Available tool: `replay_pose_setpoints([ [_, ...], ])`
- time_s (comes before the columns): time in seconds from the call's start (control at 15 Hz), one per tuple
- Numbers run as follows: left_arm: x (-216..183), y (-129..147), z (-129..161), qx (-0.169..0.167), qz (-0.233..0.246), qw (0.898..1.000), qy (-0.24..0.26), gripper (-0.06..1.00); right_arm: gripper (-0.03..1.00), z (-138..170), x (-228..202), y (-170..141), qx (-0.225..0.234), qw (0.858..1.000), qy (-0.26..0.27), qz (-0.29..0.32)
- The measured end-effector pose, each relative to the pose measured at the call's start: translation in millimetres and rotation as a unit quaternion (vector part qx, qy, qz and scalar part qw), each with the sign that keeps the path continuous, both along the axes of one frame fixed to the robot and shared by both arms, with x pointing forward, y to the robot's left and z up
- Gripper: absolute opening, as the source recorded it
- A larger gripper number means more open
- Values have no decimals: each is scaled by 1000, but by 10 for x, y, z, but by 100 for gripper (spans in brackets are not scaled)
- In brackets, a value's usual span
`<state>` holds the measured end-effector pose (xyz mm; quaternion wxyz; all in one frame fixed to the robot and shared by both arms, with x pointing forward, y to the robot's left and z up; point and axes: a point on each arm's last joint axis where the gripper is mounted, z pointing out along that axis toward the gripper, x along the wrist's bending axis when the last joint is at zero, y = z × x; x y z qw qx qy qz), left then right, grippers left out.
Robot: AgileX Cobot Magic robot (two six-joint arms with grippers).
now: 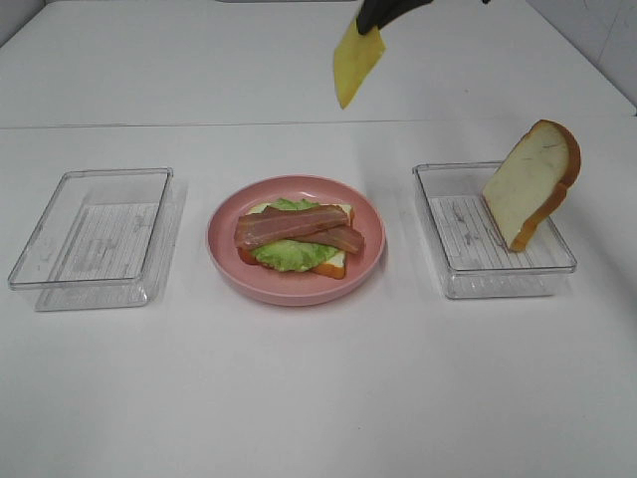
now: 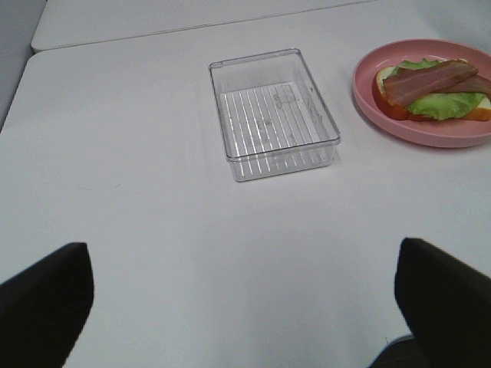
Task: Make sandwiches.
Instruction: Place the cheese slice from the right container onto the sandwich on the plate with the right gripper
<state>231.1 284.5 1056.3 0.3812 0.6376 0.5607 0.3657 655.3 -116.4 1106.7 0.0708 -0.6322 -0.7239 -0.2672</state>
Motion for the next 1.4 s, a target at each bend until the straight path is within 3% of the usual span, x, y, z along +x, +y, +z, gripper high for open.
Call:
replay_pose_setpoints([
  [0.13,0,0,0,0,0,1000,0,99,2,45,-48,79,49,998,10,25],
  [0.27,0,0,0,0,0,1000,0,99,2,-42,-72,120,68,996,29,43],
  [0.4,0,0,0,0,0,1000,0,99,2,-437,-171,208,117,984,98,88],
  [0.73,0,0,0,0,0,1000,0,99,2,-821,-190,341,217,962,106,128],
  [1.0,0,0,0,0,0,1000,0,99,2,-1353,-46,440,258,948,141,119],
  [1.2,0,0,0,0,0,1000,0,99,2,-1709,12,470,264,944,164,111],
  [1.4,0,0,0,0,0,1000,0,99,2,-1836,62,382,257,946,164,109],
])
